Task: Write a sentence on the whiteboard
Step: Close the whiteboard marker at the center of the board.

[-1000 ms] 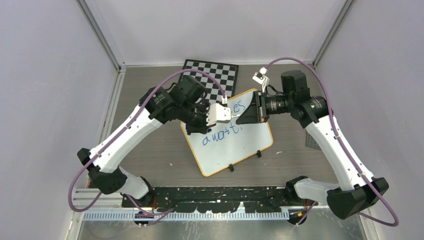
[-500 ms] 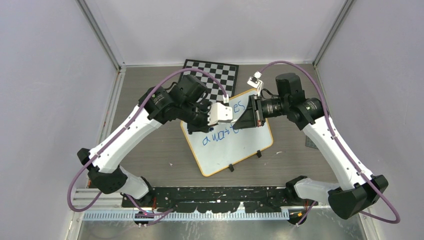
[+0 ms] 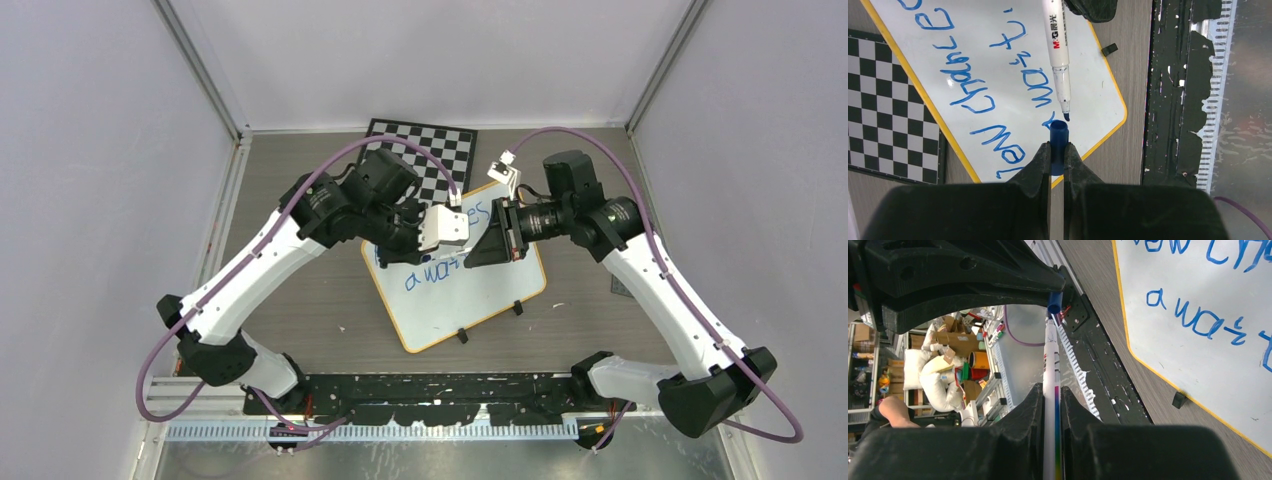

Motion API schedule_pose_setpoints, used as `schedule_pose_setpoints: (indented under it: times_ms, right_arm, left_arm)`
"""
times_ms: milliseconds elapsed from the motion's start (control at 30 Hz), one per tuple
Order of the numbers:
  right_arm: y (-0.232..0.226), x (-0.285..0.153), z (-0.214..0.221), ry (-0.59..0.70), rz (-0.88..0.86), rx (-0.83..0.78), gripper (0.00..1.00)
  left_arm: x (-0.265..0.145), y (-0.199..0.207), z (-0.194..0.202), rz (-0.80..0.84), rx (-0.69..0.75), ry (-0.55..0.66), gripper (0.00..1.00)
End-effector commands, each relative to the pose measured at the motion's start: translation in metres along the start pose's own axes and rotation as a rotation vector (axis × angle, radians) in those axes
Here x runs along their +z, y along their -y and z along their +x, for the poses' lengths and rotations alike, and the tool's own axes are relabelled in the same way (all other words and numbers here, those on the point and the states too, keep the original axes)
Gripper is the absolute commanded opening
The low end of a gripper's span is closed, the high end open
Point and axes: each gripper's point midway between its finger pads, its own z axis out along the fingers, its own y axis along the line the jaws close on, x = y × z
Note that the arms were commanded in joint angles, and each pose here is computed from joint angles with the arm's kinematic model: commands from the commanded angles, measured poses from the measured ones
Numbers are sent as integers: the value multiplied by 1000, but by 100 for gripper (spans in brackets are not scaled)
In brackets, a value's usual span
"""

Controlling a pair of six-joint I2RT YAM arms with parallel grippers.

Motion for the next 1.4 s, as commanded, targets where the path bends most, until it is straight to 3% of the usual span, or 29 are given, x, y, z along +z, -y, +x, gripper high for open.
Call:
schedule_pose_setpoints:
  times_ms: [0, 567, 1367]
  right_arm:
    - [1, 0, -3, 6, 21, -39, 0]
    - [-3, -1, -7, 18, 17, -43, 0]
    - [21, 18, -14, 29, 60, -63, 0]
  left_arm:
    - [-6, -1, -17, -16, 21, 51, 0]
    - [1, 6, -19, 13, 42, 32, 0]
    - [17, -9, -53, -3, -116, 111, 0]
